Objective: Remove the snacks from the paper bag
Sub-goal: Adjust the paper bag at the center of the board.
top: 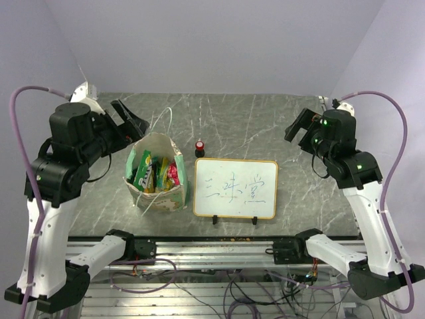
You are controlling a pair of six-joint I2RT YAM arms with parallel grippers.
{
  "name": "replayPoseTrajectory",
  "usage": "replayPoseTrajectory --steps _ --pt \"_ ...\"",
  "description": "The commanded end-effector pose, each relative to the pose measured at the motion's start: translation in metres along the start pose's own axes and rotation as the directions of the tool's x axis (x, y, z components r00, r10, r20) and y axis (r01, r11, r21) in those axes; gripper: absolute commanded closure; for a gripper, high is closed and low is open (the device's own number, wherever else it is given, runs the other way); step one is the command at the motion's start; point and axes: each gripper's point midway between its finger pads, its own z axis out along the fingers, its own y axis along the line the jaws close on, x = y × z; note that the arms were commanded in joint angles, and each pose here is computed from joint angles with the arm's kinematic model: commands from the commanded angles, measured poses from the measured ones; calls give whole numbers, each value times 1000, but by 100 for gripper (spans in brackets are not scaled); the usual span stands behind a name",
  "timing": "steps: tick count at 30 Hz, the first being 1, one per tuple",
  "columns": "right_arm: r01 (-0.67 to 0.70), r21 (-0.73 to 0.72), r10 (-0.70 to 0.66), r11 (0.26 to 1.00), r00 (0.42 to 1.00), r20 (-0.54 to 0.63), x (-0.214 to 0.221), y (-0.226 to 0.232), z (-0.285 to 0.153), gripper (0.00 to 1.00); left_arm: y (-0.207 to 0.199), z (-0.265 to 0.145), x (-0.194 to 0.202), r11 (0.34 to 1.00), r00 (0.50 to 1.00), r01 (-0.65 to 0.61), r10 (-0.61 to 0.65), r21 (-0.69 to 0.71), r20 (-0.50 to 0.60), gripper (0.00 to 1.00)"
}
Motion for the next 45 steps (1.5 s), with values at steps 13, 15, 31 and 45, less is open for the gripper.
replayPoseTrajectory --steps 13,15,31,45 --pt "-41 -473 -71 880 973 -218 39 134 49 0 51 -39 78 966 956 126 -179 -224 -231 5" --pt "-62 -517 -80 854 966 -247 53 160 45 0 51 -52 88 963 949 180 -223 -199 -224 5" --pt "-56 -626 -195 778 925 -325 146 271 -11 0 45 -89 159 915 836 395 -396 -83 -381 4" --pt "-22 -707 -204 707 951 -234 130 345 11 0 39 -92 174 853 764 517 -497 -71 -411 11"
